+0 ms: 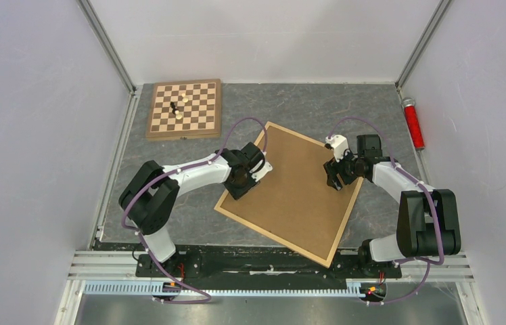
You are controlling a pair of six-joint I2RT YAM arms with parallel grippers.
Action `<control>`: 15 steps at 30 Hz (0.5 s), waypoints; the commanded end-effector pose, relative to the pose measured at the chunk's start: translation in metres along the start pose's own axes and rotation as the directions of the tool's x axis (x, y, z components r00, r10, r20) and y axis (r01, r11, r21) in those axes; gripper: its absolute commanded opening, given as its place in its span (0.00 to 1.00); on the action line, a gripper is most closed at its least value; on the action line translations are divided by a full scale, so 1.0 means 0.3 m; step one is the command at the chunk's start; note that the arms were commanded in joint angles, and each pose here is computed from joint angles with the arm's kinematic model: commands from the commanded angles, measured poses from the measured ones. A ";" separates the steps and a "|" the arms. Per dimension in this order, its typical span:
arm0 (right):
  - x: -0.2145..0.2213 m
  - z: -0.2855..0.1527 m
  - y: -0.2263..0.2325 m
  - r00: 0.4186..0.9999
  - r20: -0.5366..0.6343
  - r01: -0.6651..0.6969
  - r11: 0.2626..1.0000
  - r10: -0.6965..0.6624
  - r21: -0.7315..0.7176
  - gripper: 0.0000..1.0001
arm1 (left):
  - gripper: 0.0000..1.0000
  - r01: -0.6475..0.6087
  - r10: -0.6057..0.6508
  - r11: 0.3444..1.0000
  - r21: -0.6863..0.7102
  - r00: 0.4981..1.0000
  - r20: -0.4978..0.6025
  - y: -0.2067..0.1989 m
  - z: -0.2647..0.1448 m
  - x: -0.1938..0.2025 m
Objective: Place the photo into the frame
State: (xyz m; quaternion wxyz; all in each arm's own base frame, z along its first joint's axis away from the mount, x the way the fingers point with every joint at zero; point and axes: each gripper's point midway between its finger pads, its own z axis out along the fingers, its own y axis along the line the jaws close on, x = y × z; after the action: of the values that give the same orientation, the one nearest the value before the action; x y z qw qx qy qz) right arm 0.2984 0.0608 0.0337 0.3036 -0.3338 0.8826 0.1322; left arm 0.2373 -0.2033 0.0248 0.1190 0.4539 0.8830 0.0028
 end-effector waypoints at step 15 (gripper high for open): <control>-0.021 -0.006 0.001 0.999 0.024 0.022 1.000 -0.022 -0.008 0.71 | 0.41 0.022 -0.019 0.998 -0.058 0.999 0.048 0.042 -0.012 -0.022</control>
State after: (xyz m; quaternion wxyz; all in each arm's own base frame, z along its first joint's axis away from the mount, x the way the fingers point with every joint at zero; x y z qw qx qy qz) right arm 0.2984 0.0608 0.0337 0.3037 -0.3341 0.8824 0.1321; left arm 0.2455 -0.1995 0.0274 0.1395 0.4495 0.8820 0.0220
